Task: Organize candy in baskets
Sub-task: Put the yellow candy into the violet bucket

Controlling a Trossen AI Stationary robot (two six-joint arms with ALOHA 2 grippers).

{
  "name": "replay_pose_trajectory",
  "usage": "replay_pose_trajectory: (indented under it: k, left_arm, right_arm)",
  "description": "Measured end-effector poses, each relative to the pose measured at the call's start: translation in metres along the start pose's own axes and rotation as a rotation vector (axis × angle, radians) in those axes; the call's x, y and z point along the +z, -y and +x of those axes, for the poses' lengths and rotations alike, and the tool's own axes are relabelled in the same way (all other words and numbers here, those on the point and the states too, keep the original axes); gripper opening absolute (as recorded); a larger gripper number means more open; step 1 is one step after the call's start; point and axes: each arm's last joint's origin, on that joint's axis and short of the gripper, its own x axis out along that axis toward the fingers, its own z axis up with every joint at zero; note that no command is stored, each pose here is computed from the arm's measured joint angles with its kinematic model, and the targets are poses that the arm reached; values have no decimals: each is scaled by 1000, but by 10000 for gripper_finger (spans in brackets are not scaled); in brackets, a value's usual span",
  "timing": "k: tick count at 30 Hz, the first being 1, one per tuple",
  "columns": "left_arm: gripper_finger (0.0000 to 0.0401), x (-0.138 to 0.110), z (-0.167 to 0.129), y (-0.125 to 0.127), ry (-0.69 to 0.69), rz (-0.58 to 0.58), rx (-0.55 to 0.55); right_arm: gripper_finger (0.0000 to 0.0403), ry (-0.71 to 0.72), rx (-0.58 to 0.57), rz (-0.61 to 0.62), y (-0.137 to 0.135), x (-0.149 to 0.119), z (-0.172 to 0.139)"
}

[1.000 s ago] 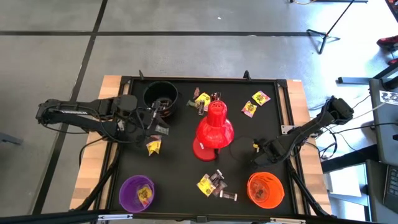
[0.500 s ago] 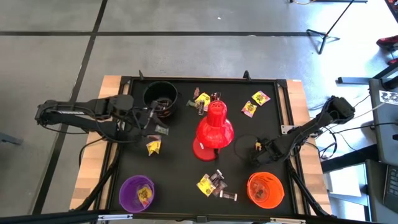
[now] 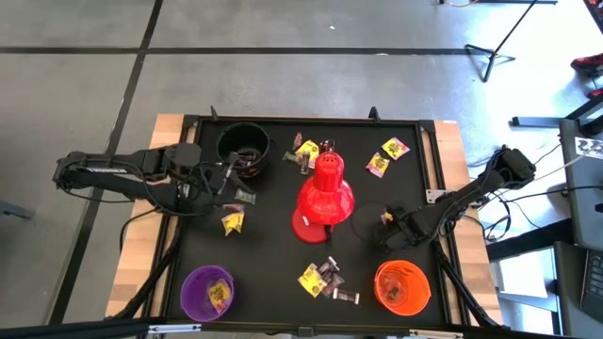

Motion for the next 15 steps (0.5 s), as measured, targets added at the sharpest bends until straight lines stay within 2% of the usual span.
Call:
replay_pose_trajectory:
  k: [4,7,15]
  left_arm:
    - [141,0,0,-1,-4,0,20]
    - [141,0,0,-1,-5,0,28]
    - [141,-1,2,0,-10,-4,12]
  right_arm:
    - [14,107,59,-18,-12,6,-23]
    - [24,209,175,-64,-27,10,-44]
    - [13,454,652,-196,-80,17,-104]
